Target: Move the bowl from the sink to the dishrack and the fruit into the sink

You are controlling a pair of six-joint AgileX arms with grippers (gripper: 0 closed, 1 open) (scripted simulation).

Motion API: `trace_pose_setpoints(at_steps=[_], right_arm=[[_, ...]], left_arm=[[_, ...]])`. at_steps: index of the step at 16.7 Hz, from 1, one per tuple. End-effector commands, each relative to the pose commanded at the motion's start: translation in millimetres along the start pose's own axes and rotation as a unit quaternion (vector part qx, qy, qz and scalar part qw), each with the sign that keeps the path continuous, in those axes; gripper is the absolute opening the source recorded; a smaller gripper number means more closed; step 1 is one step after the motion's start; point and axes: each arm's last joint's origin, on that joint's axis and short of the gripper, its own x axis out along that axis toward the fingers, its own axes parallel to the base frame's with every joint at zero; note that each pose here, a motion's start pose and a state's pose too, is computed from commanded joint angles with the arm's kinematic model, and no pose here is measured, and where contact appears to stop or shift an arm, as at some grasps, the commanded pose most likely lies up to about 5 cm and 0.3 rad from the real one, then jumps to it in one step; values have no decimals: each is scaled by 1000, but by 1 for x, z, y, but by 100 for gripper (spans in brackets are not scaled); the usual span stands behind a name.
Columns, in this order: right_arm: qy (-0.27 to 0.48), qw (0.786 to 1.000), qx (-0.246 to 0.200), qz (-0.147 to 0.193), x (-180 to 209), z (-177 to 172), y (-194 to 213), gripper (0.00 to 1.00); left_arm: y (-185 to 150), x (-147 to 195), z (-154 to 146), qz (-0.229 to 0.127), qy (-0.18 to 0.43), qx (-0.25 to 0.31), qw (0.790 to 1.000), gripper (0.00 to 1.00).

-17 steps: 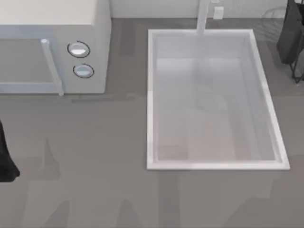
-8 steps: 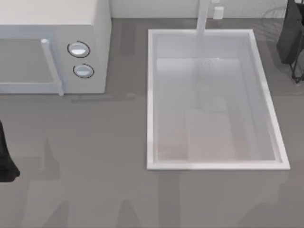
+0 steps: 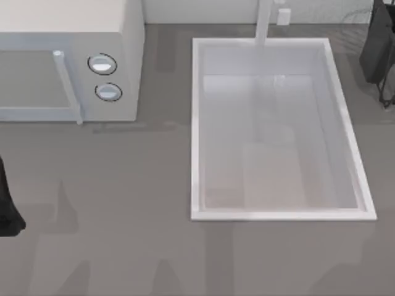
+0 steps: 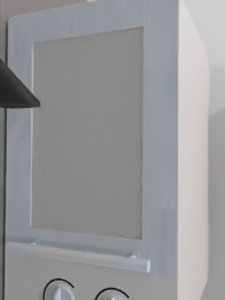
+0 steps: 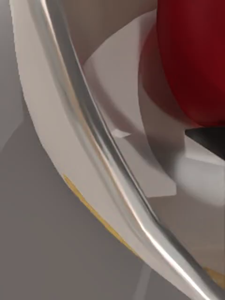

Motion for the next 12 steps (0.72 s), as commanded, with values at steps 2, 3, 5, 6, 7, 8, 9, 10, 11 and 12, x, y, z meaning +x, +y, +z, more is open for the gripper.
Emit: trace_pose_setpoints(at_steps=[2,3,5,6,7,8,9,10,11,12], right_arm=[[0,1000,0,0,0,0,0,25],[0,1000,0,0,0,0,0,17],[0,1000,0,0,0,0,0,2],[0,1000,0,0,0,0,0,0],[0,1000,0,0,0,0,0,0],[0,1000,0,0,0,0,0,0],[0,1000,0,0,0,0,0,0],[0,1000,0,0,0,0,0,0],[0,1000,0,0,0,0,0,0],[0,1000,0,0,0,0,0,0]], left_arm=[[0,0,0,0,0,0,1000,100],[0,0,0,0,0,0,1000,100],[0,0,0,0,0,0,1000,100],[0,0,0,0,0,0,1000,100],[0,0,0,0,0,0,1000,100],[0,0,0,0,0,0,1000,100],[0,0,0,0,0,0,1000,100],[0,0,0,0,0,0,1000,100],[0,0,0,0,0,0,1000,100],[0,0,0,0,0,0,1000,100]])
